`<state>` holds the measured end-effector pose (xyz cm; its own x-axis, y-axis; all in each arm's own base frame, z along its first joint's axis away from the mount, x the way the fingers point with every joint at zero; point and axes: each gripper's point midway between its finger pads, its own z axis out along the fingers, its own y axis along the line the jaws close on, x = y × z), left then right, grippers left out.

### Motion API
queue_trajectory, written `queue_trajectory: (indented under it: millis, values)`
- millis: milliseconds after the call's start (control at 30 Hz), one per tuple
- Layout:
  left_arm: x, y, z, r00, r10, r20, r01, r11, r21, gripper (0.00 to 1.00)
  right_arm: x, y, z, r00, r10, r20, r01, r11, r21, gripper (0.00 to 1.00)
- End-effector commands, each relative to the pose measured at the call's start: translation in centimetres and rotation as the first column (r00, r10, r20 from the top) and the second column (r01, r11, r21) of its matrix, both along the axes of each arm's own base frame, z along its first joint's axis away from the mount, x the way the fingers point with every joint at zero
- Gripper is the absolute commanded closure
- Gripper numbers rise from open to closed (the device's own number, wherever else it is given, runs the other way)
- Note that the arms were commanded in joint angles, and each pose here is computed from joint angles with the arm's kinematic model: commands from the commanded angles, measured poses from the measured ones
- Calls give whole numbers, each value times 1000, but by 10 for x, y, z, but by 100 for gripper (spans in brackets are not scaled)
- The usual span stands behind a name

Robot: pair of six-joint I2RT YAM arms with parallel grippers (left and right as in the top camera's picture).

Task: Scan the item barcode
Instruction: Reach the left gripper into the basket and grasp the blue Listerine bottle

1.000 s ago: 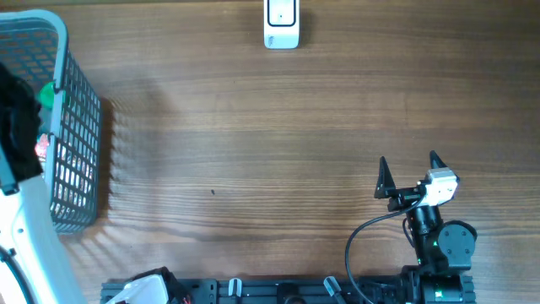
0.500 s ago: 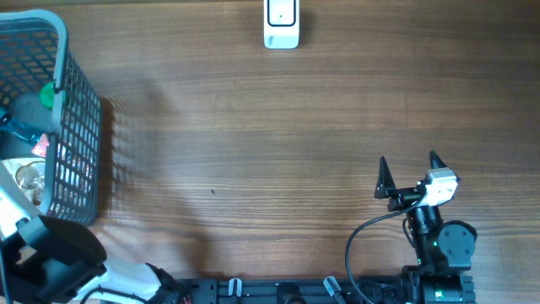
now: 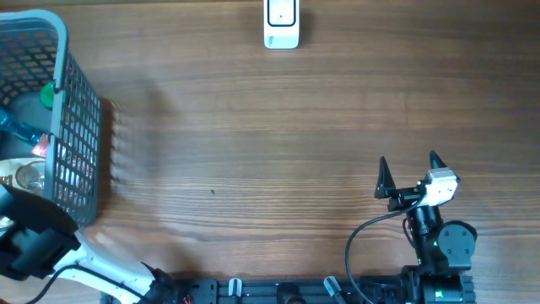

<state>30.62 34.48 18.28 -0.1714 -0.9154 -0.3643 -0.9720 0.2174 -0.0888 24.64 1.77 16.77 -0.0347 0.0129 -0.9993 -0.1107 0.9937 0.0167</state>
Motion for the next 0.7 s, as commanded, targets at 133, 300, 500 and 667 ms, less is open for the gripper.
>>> queue_trajectory:
  millis: [133, 300, 500, 667]
  values:
    - [20, -16, 19, 995, -99, 18, 99, 995, 17, 1, -1, -2, 7, 1000, -9, 23, 9, 1000, -12, 0]
    - [23, -15, 32, 994, -106, 36, 105, 994, 34, 0, -1, -2, 7, 1000, -9, 23, 9, 1000, -13, 0]
    - [64, -22, 39, 970, -160, 183, 155, 987, 44, 1, -1, -2, 7, 1000, -9, 23, 9, 1000, -12, 0]
    - [74, -25, 18, 980, -167, 109, 162, 985, 53, 1, -1, -2, 7, 1000, -8, 23, 9, 1000, -12, 0]
